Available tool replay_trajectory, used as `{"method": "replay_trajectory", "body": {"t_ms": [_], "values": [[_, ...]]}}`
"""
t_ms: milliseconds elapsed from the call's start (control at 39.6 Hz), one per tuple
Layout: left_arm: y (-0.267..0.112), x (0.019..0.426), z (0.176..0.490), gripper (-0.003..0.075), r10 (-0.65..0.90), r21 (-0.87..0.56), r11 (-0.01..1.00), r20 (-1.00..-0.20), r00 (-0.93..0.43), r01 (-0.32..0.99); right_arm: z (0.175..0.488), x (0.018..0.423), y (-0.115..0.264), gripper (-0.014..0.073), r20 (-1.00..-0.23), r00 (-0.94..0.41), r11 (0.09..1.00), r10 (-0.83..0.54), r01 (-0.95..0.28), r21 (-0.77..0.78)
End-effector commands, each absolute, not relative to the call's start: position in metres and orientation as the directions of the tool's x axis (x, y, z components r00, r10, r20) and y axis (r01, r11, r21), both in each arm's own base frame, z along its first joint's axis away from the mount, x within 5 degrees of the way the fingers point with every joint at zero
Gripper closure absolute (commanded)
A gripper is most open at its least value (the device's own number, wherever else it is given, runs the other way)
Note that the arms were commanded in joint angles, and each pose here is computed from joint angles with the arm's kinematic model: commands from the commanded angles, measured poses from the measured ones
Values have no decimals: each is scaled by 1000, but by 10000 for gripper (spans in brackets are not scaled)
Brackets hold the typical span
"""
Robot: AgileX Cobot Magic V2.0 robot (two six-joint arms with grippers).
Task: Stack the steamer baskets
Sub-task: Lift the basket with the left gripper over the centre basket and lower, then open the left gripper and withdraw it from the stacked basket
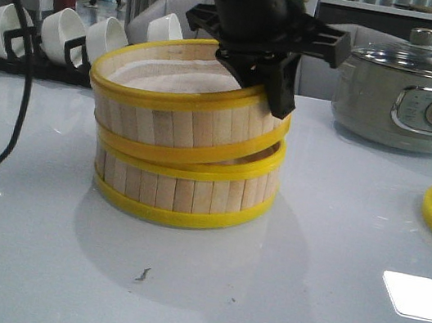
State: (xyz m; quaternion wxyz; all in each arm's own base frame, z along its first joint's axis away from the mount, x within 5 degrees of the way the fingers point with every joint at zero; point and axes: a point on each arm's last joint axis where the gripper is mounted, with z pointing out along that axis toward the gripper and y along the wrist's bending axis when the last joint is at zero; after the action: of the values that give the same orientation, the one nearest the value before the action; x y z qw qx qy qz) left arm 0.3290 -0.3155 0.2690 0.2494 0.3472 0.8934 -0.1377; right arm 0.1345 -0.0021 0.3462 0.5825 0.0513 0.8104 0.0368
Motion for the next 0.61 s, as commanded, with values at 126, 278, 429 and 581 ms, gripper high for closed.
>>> {"method": "replay_trajectory", "body": {"t_ms": [126, 278, 429, 581], "values": [[-321, 329, 300, 633, 466, -116, 714, -657, -593, 690, 365, 136, -3, 255, -968, -215, 992, 127, 34, 122], [-323, 329, 300, 633, 453, -123, 713, -669, -588, 690, 363, 136, -2, 255, -963, -238, 992, 127, 34, 122], [-323, 329, 300, 633, 453, -124, 713, -669, -589, 690, 361, 135, -2, 255, -959, -254, 992, 127, 35, 122], [-323, 329, 300, 630, 456, -122, 713, -667, -590, 690, 361, 135, -2, 255, -959, -254, 992, 127, 35, 122]]}}
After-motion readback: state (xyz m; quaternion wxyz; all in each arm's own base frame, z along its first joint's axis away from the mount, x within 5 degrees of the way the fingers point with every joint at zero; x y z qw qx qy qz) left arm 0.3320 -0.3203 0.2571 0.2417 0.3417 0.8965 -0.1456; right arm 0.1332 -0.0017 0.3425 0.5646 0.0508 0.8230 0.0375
